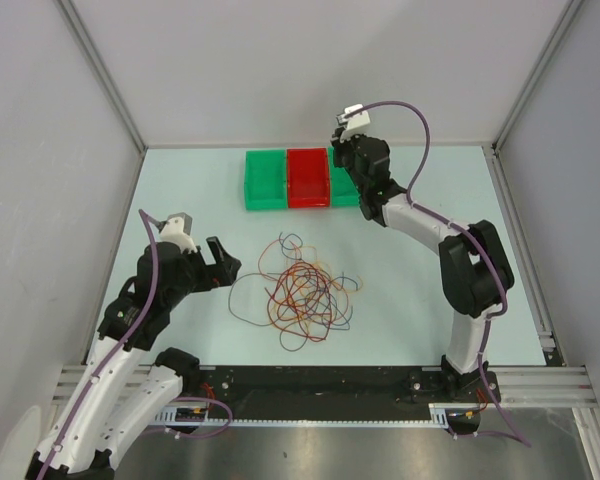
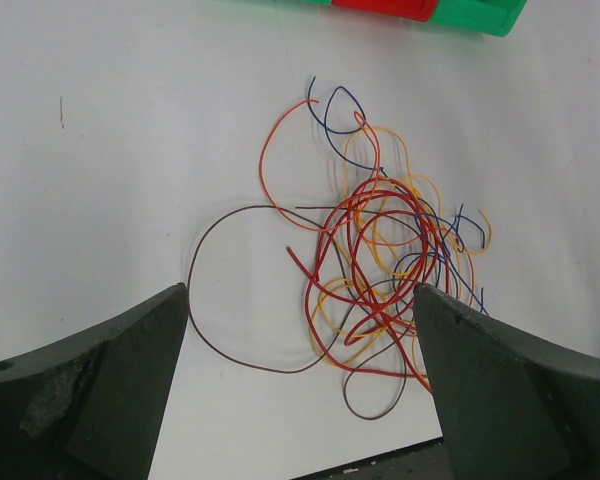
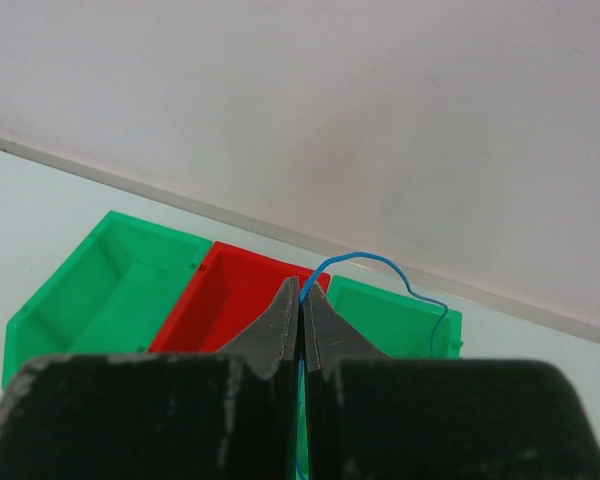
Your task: Untangle the cables
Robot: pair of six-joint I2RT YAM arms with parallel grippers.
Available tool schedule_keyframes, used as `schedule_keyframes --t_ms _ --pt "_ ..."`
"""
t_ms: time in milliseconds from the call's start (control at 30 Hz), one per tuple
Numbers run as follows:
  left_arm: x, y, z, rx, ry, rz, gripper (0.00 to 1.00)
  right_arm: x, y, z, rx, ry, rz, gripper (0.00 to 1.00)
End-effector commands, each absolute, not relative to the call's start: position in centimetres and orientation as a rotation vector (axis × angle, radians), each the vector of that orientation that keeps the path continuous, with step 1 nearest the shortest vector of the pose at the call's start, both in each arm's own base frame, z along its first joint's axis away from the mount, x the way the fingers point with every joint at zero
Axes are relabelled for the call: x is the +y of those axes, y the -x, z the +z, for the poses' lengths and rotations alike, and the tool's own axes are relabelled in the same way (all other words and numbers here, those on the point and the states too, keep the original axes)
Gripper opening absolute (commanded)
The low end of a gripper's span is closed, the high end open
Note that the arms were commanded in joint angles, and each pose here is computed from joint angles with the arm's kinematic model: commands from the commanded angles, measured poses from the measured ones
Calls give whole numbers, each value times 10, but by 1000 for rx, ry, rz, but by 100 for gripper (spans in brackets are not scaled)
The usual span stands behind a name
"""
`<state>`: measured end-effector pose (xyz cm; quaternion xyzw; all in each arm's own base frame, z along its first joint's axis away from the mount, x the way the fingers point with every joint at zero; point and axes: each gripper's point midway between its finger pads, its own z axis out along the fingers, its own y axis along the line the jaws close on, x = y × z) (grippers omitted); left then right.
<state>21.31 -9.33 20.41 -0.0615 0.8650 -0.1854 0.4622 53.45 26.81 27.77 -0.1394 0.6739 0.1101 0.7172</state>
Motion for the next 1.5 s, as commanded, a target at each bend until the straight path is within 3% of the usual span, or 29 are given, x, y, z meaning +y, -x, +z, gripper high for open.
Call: schedule_keyframes --t_ms 0,400,733,1100,1467 --pt "-94 -216 212 2091 153 -477 99 272 -524 294 1474 324 283 0" --pt "-94 -215 216 2071 154 -484 99 277 -564 281 1471 334 242 0" --pt "-93 -214 218 2063 155 -486 99 265 -612 229 1570 293 264 0" --pt "-95 -215 216 2072 150 -491 99 245 -606 160 1702 267 285 0" --pt "-93 -216 215 2074 155 -486 99 262 -611 131 1790 280 336 0"
